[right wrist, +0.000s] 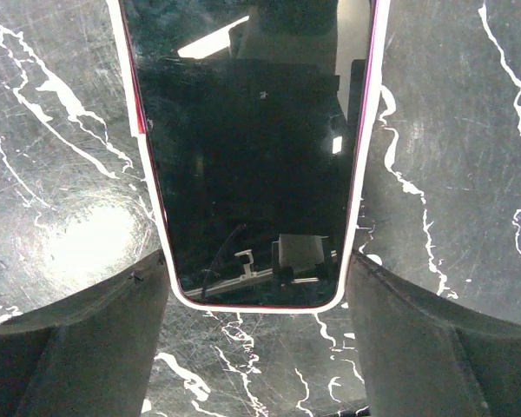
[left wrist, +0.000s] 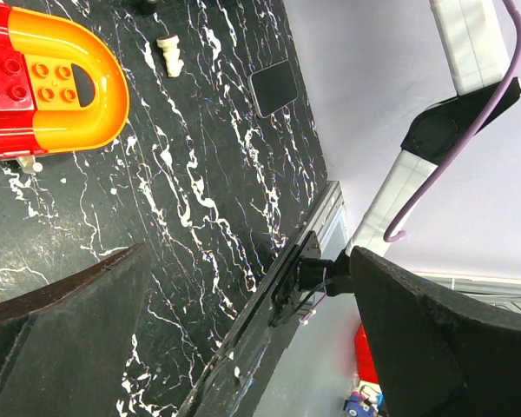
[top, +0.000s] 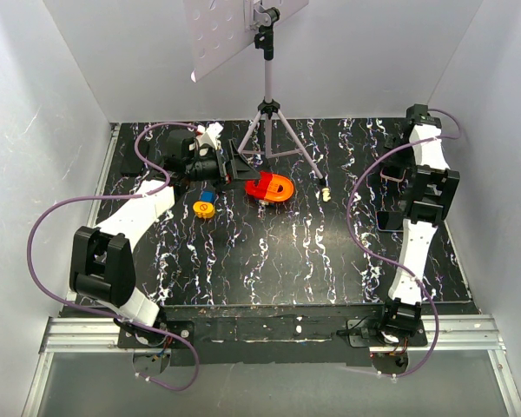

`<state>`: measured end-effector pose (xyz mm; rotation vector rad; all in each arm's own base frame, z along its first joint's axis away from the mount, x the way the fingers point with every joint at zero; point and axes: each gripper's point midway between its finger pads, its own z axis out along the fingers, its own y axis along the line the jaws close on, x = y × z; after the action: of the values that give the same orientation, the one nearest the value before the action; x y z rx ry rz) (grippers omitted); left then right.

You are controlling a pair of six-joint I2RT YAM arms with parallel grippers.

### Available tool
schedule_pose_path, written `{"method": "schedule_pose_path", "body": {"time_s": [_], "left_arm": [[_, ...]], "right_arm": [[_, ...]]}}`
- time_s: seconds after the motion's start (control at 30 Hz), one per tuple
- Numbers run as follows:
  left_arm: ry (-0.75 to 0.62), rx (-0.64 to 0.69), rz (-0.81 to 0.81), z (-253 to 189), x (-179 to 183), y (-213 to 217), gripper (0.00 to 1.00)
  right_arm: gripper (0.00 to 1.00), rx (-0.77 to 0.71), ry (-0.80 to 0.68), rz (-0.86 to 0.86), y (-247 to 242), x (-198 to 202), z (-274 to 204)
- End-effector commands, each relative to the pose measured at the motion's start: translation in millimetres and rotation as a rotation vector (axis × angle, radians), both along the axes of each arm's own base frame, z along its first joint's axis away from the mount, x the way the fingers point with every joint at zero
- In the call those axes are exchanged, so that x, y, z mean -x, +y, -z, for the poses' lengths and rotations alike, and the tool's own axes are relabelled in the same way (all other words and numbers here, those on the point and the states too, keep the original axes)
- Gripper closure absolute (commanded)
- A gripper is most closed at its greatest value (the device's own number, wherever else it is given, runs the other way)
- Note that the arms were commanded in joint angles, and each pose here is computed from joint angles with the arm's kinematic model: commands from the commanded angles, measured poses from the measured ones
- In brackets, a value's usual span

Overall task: Take the phone out of the phone case
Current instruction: Pick up the phone at the center of the board.

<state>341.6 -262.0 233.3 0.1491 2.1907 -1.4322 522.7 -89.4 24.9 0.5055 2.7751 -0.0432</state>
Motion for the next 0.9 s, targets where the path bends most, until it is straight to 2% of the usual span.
{"method": "schedule_pose_path", "body": {"time_s": [0.0, 0.07, 0.17, 0.4, 0.57, 0.6, 0.7, 0.87], "left_arm": [[-0.024, 0.008, 0.015, -4, 3, 0, 0.02], [-0.029, 0.006, 0.013, -4, 2, 0, 0.02], [-0.024, 0.003, 0.009, -1, 2, 0, 0.02], [-0.052, 0.005, 0.003, -10, 3, 2, 0.02], [-0.075, -0.006, -0.004, -15, 4, 4, 0.02], [-0.076, -0.004, -0.003, -16, 5, 4, 0.02], [-0.077, -0.002, -0.002, -17, 6, 4, 0.02], [-0.092, 0.0, -0.005, -22, 7, 5, 0.0]], "right_arm": [[0.24, -0.114, -0.002, -0.045, 21, 0, 0], [0.37, -0.122, 0.008, -0.037, 22, 1, 1], [0.5, -0.129, 0.015, -0.02, 24, 5, -8], [0.53, -0.193, 0.066, -0.013, 64, 43, -34], [0.48, -0.209, 0.173, -0.045, 110, 93, -25], [0.42, -0.207, 0.179, -0.051, 119, 99, -24], [0.22, -0.201, 0.178, -0.056, 136, 104, -20], [0.17, -0.132, 0.195, -0.013, 131, 92, -14]]}}
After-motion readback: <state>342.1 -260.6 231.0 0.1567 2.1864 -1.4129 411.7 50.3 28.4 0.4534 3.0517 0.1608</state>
